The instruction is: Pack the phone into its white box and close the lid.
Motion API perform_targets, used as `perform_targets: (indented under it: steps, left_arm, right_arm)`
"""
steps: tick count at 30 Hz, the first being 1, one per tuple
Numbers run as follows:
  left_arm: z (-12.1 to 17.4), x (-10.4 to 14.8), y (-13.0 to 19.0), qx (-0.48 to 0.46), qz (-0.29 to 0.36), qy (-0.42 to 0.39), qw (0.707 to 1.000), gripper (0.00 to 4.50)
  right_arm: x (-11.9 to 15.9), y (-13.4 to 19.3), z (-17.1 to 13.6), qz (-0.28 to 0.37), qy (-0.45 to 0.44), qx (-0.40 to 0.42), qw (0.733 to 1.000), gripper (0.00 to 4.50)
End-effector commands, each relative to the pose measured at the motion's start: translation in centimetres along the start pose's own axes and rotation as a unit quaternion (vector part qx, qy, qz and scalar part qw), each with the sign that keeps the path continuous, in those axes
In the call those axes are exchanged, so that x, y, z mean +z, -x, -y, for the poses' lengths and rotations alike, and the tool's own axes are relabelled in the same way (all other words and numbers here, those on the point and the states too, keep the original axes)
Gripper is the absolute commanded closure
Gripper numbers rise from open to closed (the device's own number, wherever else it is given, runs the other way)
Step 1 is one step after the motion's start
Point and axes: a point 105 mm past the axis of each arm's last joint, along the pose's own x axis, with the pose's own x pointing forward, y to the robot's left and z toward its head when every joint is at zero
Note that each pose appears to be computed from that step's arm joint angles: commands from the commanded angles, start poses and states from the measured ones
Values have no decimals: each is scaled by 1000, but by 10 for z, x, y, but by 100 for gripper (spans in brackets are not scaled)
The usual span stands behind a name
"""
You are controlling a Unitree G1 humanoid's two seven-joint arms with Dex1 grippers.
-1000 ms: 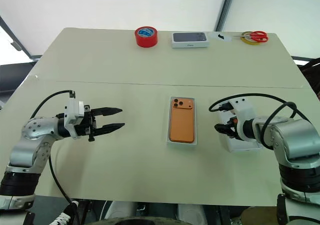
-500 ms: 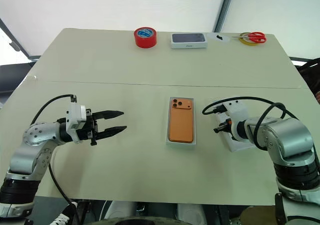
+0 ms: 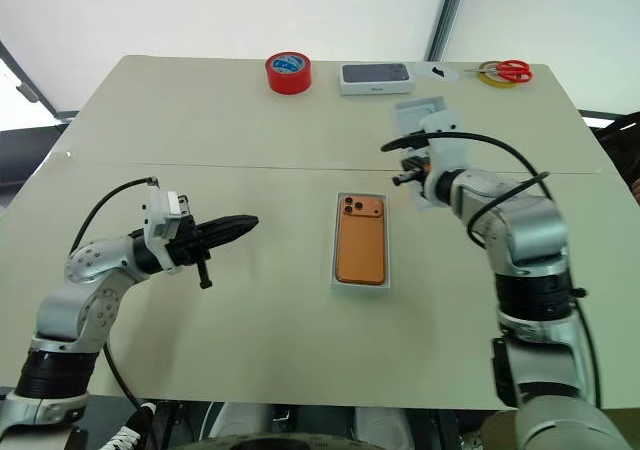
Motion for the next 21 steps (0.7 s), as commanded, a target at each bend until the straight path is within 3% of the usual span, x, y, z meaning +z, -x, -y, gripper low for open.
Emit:
perform_targets:
  steps: [1, 6, 10, 14, 17, 21]
  left_arm:
    - [-4, 7, -6, 18, 14, -8, 1000, 443]
    - [-1, 11, -11, 33, 35, 7, 999, 443]
    - [1, 15, -14, 40, 41, 4, 998, 443]
    - [-2, 25, -14, 45, 58, 20, 997, 443]
    - [0, 34, -11, 44, 70, 25, 996, 443]
    - [6, 32, -7, 38, 66, 22, 997, 443]
  right_arm:
    - [27, -4, -30, 89, -63, 59, 992, 450]
    - [40, 4, -90, 140, -207, 209, 946, 450]
    - [25, 25, -132, 93, -278, 327, 899, 450]
    - [20, 38, -143, 56, -311, 375, 872, 450]
    - [-8, 45, -148, -23, -356, 411, 839, 450]
    - [-24, 44, -142, -55, -381, 386, 838, 450]
